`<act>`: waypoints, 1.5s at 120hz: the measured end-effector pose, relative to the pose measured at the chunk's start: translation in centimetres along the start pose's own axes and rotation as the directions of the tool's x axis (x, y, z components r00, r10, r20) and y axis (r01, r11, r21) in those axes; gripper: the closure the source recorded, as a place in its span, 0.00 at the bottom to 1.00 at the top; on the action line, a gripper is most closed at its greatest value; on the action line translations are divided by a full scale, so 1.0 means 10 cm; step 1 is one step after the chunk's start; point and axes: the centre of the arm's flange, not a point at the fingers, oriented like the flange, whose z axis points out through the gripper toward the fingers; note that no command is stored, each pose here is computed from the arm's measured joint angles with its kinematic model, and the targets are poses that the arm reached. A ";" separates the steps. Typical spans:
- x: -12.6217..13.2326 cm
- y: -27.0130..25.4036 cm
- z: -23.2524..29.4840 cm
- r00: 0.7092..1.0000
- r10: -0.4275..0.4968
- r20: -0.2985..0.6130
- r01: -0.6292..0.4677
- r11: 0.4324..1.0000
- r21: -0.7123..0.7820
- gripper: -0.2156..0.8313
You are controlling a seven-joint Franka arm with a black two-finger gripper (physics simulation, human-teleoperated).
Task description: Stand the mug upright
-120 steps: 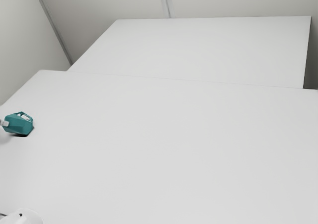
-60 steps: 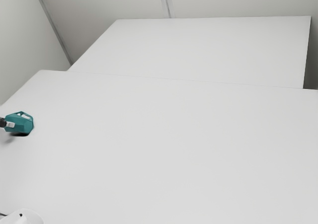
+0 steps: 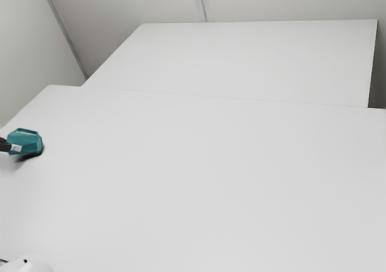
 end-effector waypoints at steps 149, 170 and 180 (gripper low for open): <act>2.69 3.44 0.81 0.818 0.209 0.537 -0.230 0.973 -0.028 0.95; 2.99 4.05 1.28 0.780 0.181 0.599 -0.226 0.974 0.000 0.95; 3.05 4.26 1.45 0.770 0.155 0.619 -0.212 0.977 0.019 0.95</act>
